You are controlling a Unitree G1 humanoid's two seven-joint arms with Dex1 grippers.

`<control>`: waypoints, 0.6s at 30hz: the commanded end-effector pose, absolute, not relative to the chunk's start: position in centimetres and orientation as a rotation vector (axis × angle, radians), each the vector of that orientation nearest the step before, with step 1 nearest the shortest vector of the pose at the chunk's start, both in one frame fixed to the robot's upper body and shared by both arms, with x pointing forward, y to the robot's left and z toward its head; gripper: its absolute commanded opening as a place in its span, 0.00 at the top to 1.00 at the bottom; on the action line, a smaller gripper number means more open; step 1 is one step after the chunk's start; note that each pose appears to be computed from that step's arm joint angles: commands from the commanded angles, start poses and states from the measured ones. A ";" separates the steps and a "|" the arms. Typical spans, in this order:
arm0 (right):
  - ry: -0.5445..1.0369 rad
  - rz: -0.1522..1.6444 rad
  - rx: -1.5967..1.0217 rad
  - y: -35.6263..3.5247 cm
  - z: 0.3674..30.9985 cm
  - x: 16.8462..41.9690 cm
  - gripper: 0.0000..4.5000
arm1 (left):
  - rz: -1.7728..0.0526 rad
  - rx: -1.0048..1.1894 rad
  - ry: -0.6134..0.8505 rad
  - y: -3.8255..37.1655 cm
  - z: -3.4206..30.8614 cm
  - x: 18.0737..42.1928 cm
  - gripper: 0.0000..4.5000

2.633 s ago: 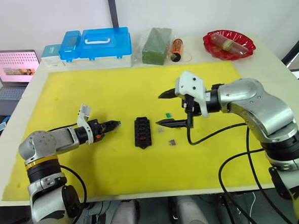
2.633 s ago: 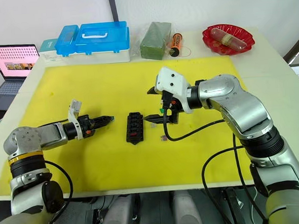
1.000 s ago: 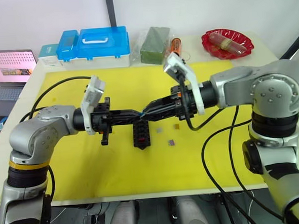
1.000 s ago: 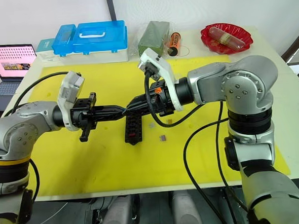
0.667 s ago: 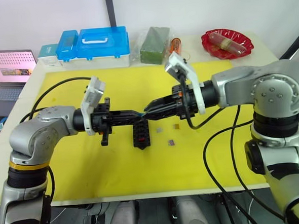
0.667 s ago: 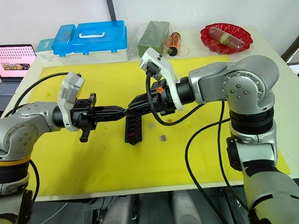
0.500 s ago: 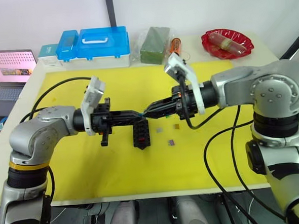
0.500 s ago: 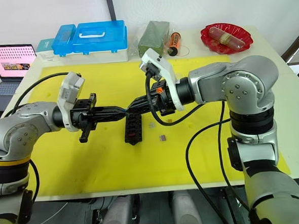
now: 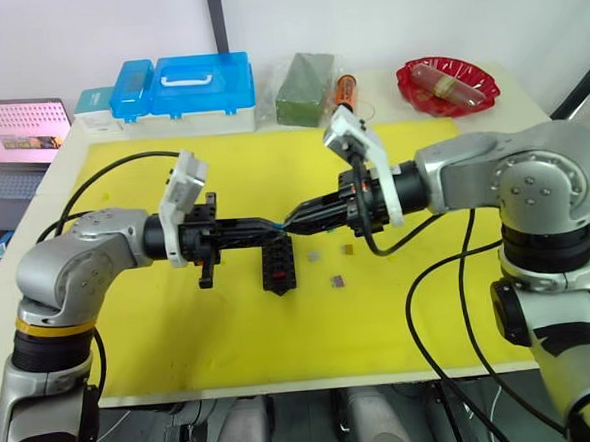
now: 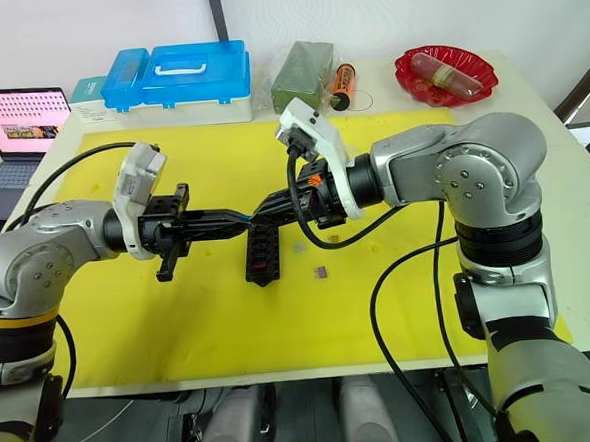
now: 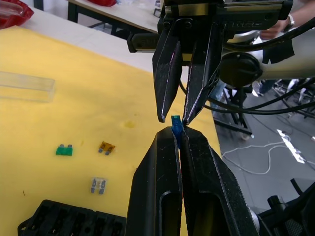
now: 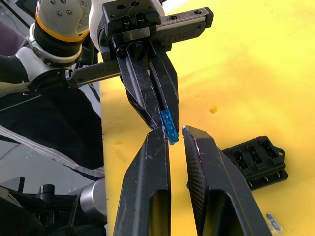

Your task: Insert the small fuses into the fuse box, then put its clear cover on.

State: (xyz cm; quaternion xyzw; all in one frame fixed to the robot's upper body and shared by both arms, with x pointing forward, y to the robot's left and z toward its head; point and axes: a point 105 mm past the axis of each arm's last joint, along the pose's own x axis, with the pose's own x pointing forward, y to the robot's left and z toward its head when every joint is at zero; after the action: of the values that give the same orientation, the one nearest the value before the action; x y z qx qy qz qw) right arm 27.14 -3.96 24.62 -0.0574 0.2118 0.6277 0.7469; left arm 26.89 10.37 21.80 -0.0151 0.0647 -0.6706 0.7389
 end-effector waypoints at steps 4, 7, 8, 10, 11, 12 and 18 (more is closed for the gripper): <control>0.434 1.383 -0.149 -4.1 25.0 26.9 0.88 | -1.486 -0.003 0.093 10.3 22.8 26.5 1.00; 0.432 1.387 -0.150 -4.0 25.0 26.9 0.92 | -1.485 -0.003 0.092 10.3 22.9 26.5 1.00; 0.431 1.390 -0.151 -4.0 25.0 26.8 0.95 | -1.485 -0.003 0.093 10.3 22.8 26.5 1.00; 0.428 1.395 -0.151 -3.9 25.1 26.8 0.99 | -1.486 0.000 0.093 10.2 22.8 26.5 1.00; 0.426 1.397 -0.152 -3.9 25.1 26.7 0.99 | -1.487 -0.002 0.094 10.2 22.8 26.5 1.00; 0.425 1.398 -0.152 -3.9 25.1 26.7 0.99 | -1.488 -0.003 0.094 10.2 22.8 26.5 1.00; 0.414 1.413 -0.152 -3.6 25.4 26.6 0.99 | -1.493 -0.004 0.100 10.0 22.5 26.3 1.00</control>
State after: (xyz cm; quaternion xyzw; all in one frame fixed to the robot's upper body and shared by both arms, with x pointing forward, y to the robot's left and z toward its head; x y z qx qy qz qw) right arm 27.12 -4.06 24.33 -0.0601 0.2154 0.6285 0.7449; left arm 26.95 10.39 21.80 -0.0135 0.0643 -0.6664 0.7427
